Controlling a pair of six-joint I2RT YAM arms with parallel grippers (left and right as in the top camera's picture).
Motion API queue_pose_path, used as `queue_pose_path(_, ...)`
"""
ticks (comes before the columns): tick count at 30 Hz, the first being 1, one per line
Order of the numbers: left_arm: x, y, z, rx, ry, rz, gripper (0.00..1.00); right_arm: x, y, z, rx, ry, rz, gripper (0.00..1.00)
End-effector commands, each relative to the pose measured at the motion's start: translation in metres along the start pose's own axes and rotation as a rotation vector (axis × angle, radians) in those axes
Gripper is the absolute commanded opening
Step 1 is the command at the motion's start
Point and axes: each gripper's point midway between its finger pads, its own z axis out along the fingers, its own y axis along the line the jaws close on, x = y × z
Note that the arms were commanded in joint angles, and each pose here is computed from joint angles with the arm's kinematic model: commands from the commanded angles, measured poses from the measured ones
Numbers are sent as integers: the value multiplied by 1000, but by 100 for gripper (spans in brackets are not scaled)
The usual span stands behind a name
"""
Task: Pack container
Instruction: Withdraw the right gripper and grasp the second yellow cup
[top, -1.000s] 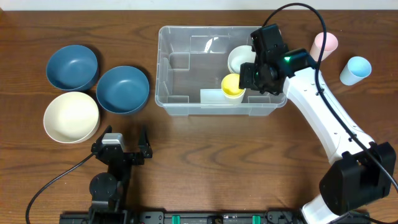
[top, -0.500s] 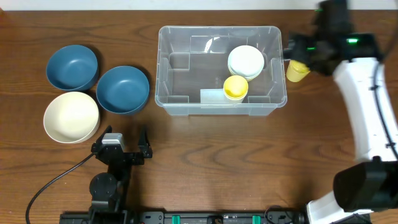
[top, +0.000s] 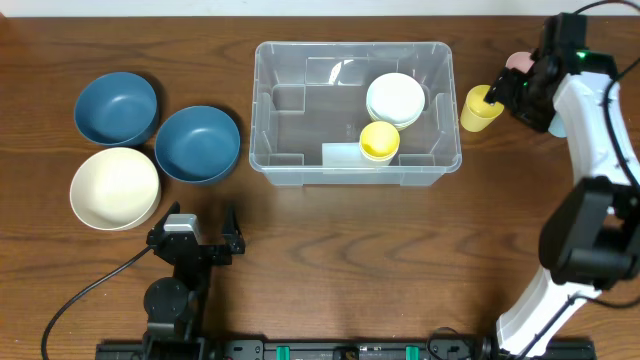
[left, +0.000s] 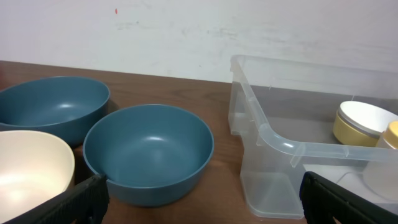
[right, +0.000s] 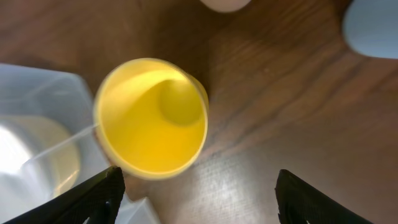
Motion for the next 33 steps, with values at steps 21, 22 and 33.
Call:
queue_pose_path(21,16,4,1,-16,47,6,98,13,-6,29,24,86,77,1)
queue_pose_path(22,16,4,1,-16,47,6,98,12,-6,22,20,78,78,1)
queue_pose_path(33,16,4,1,-16,47,6,98,4,6,-111,-80,-139,58,2)
